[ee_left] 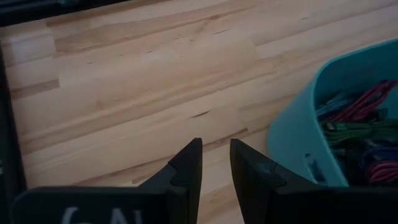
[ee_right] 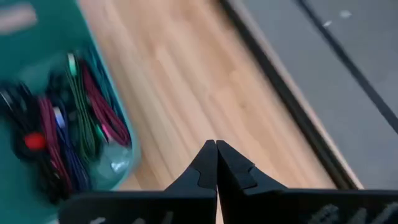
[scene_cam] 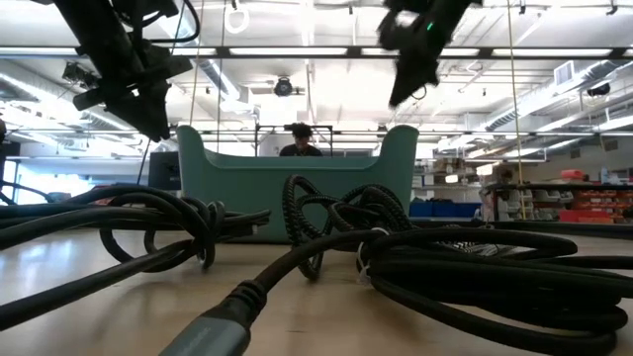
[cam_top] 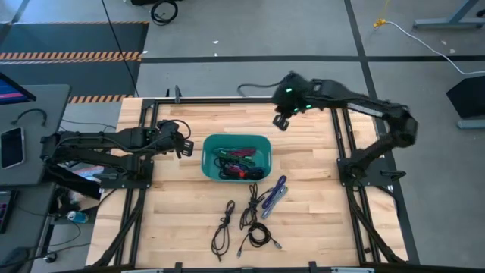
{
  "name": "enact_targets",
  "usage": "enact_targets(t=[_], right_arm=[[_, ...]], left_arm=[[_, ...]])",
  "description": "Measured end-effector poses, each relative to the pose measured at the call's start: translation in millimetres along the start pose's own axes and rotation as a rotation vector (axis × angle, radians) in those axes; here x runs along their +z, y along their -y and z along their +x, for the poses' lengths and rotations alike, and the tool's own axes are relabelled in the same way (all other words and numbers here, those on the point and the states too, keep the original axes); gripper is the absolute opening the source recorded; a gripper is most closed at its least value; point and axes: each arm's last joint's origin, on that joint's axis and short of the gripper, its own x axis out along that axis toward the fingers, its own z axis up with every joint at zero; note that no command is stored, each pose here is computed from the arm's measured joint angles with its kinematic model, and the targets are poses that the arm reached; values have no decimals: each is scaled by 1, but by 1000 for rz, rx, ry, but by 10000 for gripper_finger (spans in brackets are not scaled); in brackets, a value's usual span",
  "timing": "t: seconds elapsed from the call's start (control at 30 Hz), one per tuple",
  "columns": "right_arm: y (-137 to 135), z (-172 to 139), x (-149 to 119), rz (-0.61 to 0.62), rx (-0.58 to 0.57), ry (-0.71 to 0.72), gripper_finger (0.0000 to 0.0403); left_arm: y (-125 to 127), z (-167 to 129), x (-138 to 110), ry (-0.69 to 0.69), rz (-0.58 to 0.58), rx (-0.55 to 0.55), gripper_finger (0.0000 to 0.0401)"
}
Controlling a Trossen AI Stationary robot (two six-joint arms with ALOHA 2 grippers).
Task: Pick and place USB-C Cables
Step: Move the light blue bin to the center of the table
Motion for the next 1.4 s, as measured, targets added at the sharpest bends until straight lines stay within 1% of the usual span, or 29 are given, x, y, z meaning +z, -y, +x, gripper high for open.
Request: enact_targets(t=[0.13,0.27,0.37,0.47,0.6,0.67,0.8,0.97,1.17,1.4], right_arm=[[0,-50,-9,82,-15,125,0],[-3,-90,-20,130,22,242,0],[-6,-111,-27,145,52,305,0],[-11,-125,-31,144,92,367,0],[-21,-143,-27,108,175,514,0],[-27,-150,-24,71,226,587,0],[-34,-160,-21,6,288,670,0],[-35,-161,-24,-9,292,656,0],[-35,-162,-26,-11,287,651,0],[-34,-162,-27,-15,284,640,0]], left_arm=[[-4,0,-3,-37,29,36,89],[-7,0,-6,-85,47,47,89],[-6,0,-6,-91,42,34,89],[-2,3,-5,-86,36,25,89],[10,15,-7,-96,44,28,89],[17,24,-10,-116,55,37,86],[34,42,-14,-154,59,-14,78],[52,57,-15,-166,32,-105,73],[64,63,-13,-153,-10,-203,73],[67,62,-13,-157,-21,-231,67]])
